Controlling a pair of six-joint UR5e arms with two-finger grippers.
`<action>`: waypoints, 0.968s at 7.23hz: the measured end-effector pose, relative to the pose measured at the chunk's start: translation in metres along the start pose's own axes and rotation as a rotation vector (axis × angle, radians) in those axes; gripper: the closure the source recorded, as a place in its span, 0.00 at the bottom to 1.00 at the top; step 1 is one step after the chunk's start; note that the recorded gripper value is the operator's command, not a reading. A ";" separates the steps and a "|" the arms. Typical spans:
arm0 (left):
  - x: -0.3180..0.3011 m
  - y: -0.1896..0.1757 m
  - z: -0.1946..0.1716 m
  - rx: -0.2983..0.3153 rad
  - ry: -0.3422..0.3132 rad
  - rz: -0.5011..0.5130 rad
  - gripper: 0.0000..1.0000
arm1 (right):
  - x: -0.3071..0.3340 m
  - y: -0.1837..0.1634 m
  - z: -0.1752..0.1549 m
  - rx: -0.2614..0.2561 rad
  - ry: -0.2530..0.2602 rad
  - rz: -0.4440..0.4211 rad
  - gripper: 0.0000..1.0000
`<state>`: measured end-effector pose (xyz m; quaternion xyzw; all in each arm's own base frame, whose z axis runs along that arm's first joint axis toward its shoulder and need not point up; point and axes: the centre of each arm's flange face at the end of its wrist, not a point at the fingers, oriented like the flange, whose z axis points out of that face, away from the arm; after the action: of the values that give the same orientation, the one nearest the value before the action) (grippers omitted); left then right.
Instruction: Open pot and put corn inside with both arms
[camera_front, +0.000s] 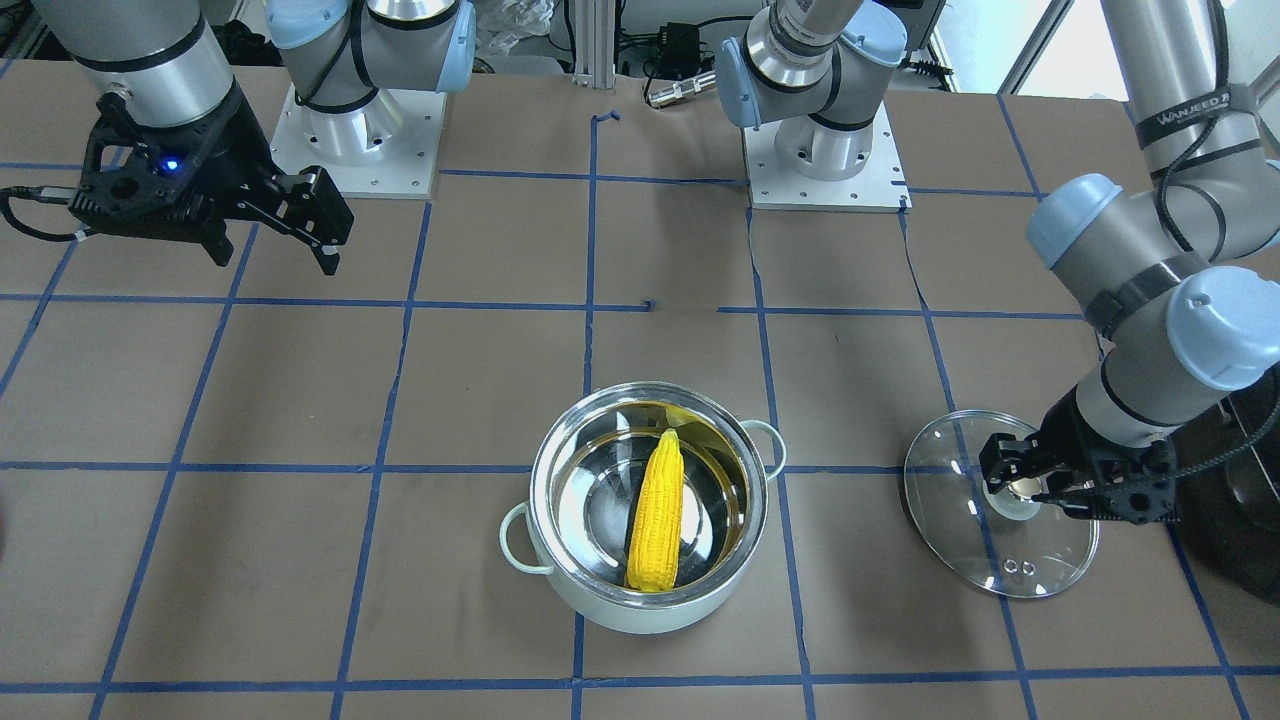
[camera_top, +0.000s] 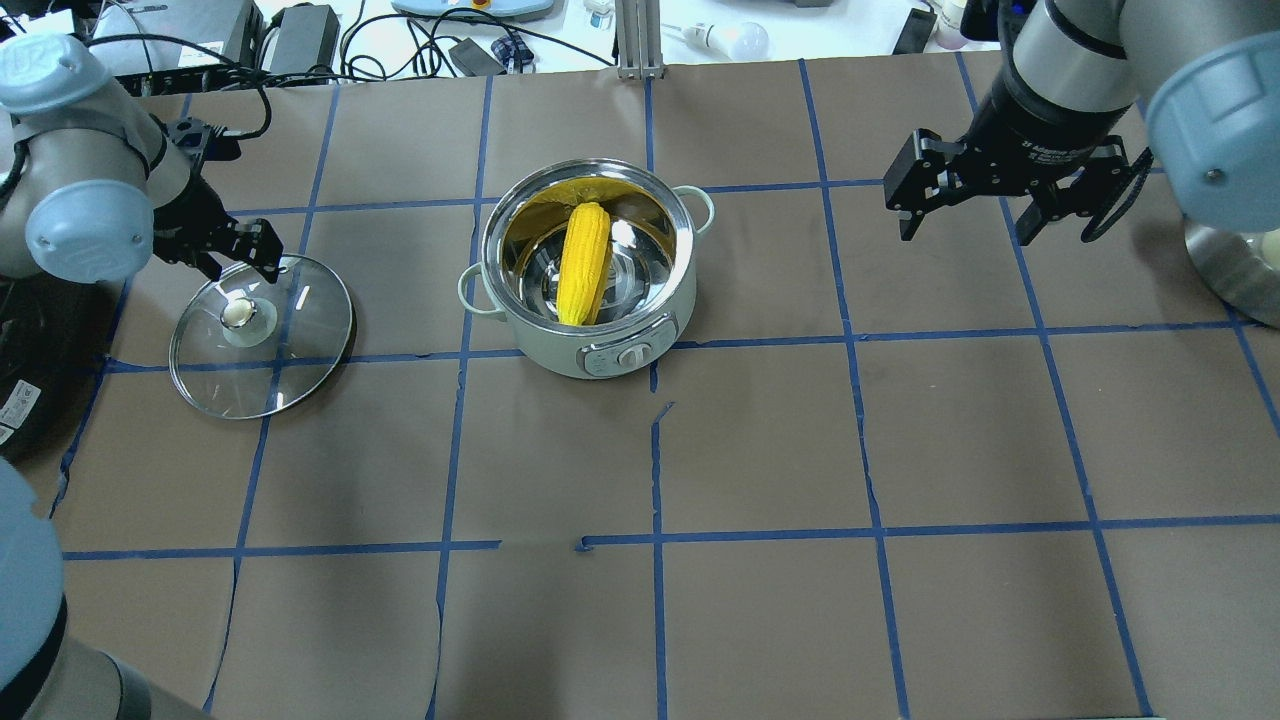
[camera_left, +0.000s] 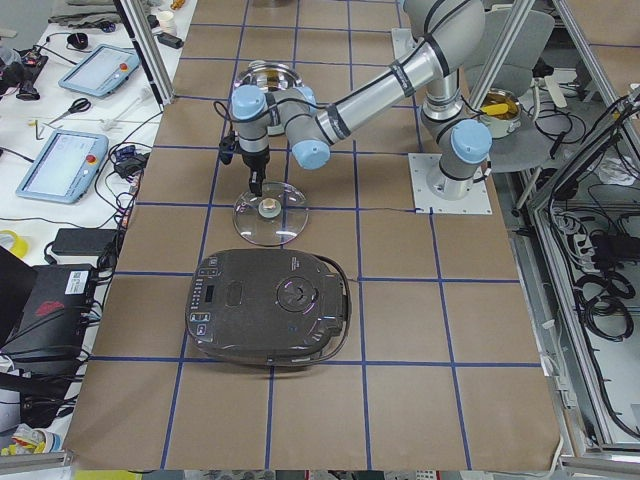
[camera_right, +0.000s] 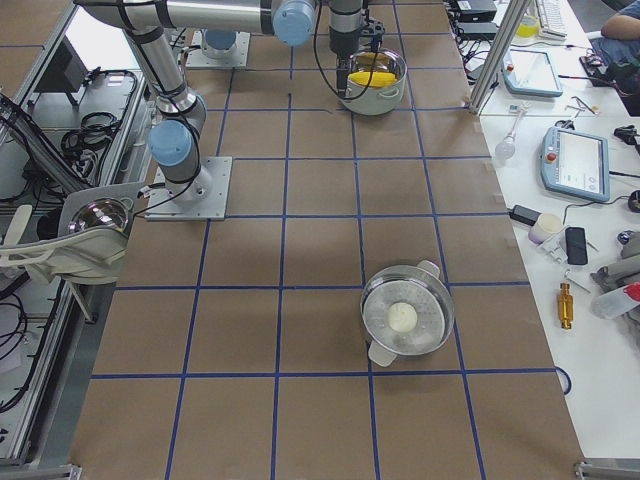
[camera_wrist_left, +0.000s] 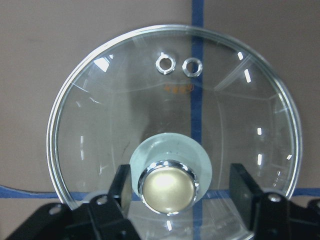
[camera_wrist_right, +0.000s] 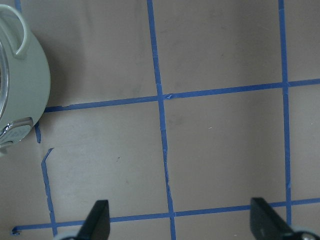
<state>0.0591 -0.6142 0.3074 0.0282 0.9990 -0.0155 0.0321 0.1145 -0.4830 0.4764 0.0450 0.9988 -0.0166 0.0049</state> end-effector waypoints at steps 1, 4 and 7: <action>0.038 0.001 -0.052 0.003 0.002 -0.005 0.32 | -0.002 0.003 -0.001 -0.002 -0.001 -0.005 0.00; 0.158 0.047 -0.193 0.050 0.012 -0.065 0.16 | -0.004 0.006 -0.002 -0.007 -0.003 -0.016 0.00; 0.203 0.098 -0.245 0.083 0.046 -0.073 0.00 | -0.004 0.006 -0.002 -0.007 -0.001 -0.018 0.00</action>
<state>-0.1527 -0.4970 0.5361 -0.0067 0.9983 -0.0576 0.0076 0.1185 -0.4777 0.4781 0.0363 0.9992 -0.0130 0.0055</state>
